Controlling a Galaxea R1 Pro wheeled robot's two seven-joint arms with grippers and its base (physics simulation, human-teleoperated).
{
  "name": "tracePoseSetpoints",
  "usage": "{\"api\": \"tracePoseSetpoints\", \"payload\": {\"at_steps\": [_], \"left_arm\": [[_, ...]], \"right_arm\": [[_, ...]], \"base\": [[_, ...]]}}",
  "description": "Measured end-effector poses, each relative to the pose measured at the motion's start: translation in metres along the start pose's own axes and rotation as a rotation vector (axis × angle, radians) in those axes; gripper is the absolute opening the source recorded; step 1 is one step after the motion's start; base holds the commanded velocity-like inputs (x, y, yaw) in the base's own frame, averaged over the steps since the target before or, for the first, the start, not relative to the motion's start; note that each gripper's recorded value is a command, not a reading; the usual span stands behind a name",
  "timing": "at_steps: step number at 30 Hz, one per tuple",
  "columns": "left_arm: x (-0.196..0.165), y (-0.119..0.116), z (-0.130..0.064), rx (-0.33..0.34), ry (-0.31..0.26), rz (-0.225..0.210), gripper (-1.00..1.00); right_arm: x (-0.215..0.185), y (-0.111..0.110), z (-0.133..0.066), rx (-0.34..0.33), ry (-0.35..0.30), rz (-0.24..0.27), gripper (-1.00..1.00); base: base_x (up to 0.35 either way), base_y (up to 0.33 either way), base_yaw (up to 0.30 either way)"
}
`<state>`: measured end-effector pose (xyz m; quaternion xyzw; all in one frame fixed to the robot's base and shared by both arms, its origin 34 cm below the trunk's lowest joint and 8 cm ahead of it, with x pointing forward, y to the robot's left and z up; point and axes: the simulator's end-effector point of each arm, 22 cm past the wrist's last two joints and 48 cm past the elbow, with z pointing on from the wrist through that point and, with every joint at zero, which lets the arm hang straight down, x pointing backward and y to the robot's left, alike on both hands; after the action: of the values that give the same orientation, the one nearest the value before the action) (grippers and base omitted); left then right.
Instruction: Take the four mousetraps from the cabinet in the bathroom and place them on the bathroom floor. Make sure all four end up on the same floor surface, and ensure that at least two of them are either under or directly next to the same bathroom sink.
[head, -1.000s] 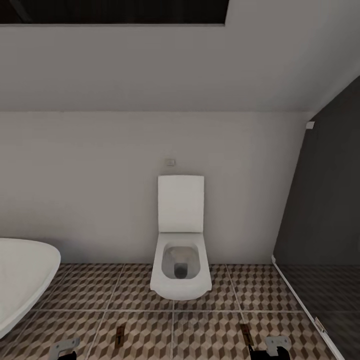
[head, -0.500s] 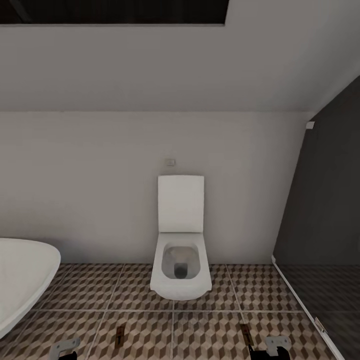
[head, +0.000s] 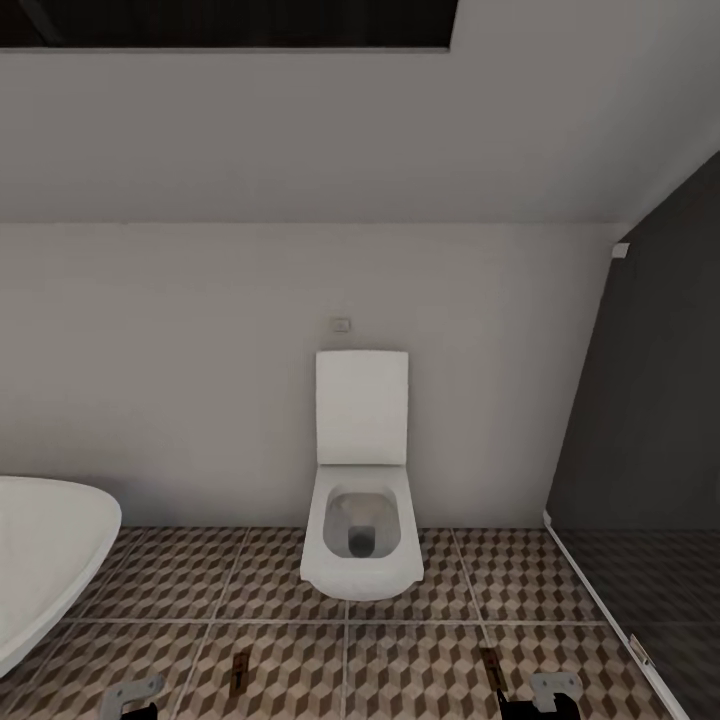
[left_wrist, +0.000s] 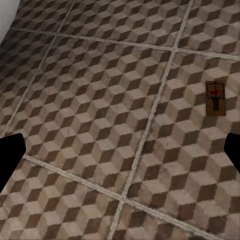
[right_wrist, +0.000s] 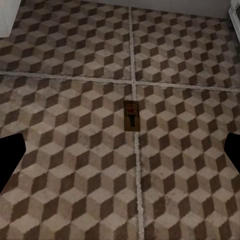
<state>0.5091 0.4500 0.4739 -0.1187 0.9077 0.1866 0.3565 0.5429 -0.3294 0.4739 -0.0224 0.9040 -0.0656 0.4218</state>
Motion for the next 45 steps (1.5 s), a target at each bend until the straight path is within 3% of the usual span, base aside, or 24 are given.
{"api": "tracePoseSetpoints", "payload": {"at_steps": [24,45], "left_arm": [[0.006,-0.03,-0.006,0.045,0.014,-0.006,1.0],[0.011,-0.034,-0.008,0.048,0.02,-0.009,1.0]], "right_arm": [[0.0,0.0,0.0,0.0,0.0,0.0,1.0],[0.0,0.0,0.0,0.0,0.0,0.0,1.0]], "base": [[0.0,0.0,0.0],[0.0,0.0,0.0]]}}
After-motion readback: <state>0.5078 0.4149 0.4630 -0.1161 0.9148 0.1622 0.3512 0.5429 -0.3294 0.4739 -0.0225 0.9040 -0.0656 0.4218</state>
